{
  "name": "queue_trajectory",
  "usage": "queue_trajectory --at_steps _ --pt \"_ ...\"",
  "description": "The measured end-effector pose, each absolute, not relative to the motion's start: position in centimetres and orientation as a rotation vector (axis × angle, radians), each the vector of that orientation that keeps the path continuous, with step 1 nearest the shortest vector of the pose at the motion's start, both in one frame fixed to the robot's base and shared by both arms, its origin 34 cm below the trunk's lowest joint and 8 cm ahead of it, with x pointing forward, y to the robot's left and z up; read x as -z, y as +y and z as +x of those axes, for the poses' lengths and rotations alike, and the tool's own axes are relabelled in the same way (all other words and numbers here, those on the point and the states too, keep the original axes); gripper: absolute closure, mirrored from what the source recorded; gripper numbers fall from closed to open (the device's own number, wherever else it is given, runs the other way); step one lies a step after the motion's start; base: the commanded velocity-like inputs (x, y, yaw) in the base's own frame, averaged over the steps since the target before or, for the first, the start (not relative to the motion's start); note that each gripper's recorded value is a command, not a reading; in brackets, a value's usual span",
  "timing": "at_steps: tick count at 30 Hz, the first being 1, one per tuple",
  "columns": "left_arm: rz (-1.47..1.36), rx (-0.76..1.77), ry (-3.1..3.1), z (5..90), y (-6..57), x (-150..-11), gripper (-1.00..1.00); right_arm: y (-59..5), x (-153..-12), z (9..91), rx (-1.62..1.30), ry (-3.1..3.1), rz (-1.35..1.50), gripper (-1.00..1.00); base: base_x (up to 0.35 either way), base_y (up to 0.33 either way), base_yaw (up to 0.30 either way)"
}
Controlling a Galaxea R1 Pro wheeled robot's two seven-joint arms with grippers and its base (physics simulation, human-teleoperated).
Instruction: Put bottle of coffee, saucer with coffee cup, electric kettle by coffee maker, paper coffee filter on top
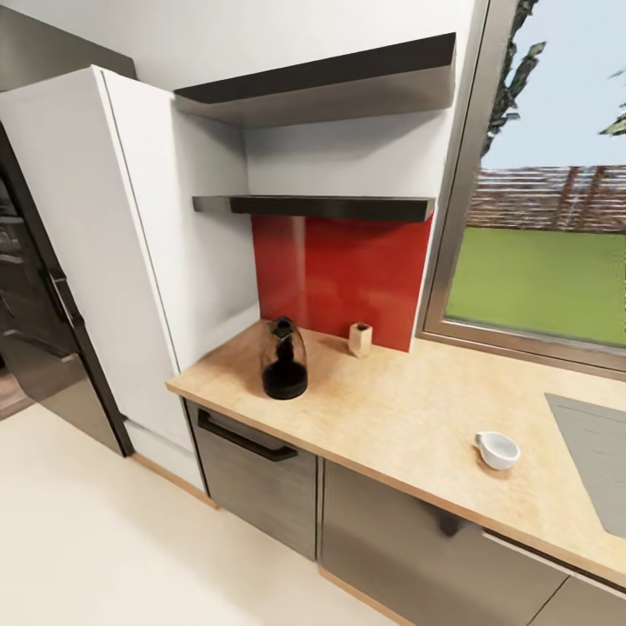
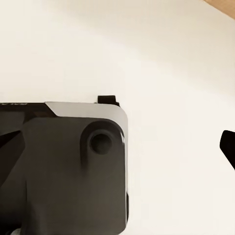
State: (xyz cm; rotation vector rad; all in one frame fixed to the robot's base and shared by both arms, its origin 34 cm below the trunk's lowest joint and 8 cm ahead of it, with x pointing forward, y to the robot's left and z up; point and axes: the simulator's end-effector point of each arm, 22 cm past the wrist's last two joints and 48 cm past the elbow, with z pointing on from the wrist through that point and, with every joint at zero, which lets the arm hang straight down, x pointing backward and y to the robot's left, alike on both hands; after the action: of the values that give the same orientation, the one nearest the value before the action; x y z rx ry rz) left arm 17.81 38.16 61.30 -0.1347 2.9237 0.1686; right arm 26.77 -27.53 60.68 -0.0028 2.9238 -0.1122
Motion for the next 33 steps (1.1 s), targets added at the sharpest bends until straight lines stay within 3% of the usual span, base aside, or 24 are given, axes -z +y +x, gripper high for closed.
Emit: queue_trajectory --at_steps 21,33 --pt "-0.139 -0.169 2.918 18.03 38.19 -61.33 -1.0 -27.46 -60.74 26.98 0.111 2.919 -0.003 -1.0 0.042 0.333 -0.244" --pt "-0.136 -0.168 2.917 18.05 38.15 -61.34 -1.0 -27.11 -60.74 26.97 0.105 2.918 -0.005 -1.0 0.133 0.214 -0.028"
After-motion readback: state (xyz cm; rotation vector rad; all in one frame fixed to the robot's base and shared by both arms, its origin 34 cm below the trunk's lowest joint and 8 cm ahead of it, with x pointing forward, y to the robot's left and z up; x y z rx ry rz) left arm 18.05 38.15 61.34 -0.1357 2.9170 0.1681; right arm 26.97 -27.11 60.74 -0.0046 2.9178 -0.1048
